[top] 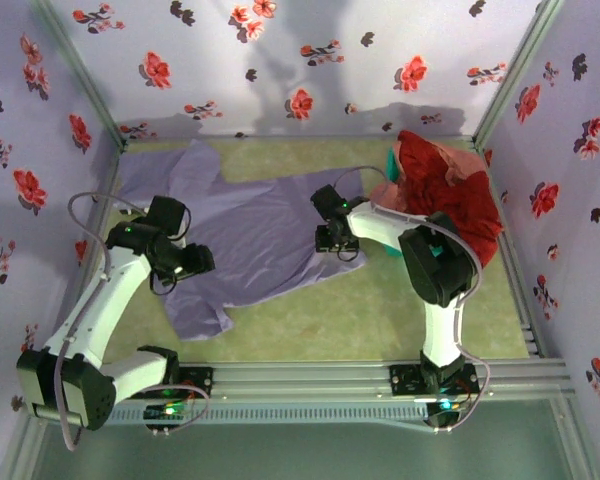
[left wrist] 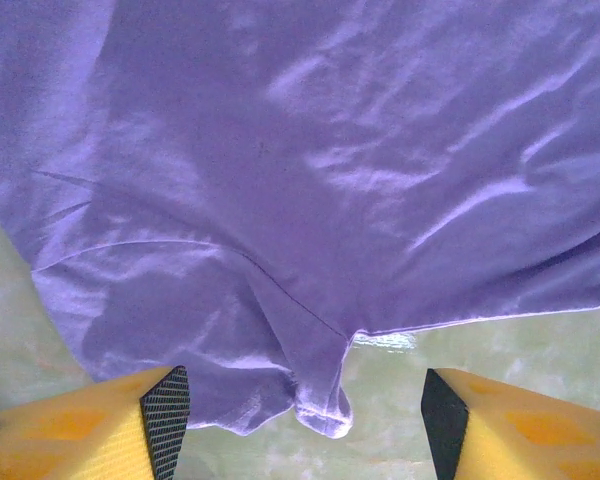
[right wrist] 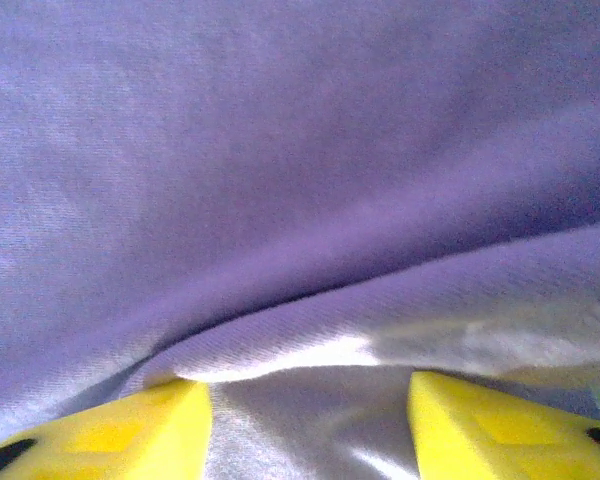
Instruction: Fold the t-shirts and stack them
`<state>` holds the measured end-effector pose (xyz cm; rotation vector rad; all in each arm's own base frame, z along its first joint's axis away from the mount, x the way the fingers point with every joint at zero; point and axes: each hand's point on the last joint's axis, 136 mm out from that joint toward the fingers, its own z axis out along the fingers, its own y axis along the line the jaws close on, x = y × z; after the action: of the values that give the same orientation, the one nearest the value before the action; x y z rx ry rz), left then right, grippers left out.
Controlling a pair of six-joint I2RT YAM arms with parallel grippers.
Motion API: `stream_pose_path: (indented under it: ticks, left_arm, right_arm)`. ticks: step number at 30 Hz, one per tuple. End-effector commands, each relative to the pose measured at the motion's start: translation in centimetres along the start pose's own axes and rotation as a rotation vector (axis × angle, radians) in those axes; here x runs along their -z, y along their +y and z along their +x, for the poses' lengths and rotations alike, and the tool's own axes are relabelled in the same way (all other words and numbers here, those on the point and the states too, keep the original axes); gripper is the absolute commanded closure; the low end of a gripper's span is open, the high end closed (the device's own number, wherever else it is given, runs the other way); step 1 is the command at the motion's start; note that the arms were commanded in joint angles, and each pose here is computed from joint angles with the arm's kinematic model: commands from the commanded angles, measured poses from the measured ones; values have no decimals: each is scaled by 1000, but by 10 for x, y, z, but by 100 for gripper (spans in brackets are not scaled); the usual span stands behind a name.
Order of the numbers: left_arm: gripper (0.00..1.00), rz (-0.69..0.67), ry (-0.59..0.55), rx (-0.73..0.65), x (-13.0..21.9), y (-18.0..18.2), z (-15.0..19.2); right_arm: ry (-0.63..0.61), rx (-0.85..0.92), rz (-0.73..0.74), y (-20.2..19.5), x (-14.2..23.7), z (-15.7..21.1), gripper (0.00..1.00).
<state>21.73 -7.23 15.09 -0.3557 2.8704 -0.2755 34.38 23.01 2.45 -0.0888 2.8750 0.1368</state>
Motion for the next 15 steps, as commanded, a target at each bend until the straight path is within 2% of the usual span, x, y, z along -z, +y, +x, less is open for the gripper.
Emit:
stream_pose_path:
  ticks: [1, 3, 7, 11, 15]
  left_arm:
    - [34, -9, 12, -2, 4, 7, 6]
    - [34, -8, 11, 1, 4, 7, 5]
    - [34, -4, 7, 1, 5, 6, 4]
    - [34, -3, 7, 2, 5, 6, 3]
    - [34, -3, 12, 1, 4, 6, 3]
  right_arm:
    - [-50, 5, 7, -11, 44, 0, 36]
    - [-76, -5, 18, -19, 65, 4, 31]
    - [-92, -41, 48, -41, 86, 21, 31]
    - [-67, -84, 64, -62, 76, 47, 53]
    - [-70, -136, 79, -79, 57, 59, 63]
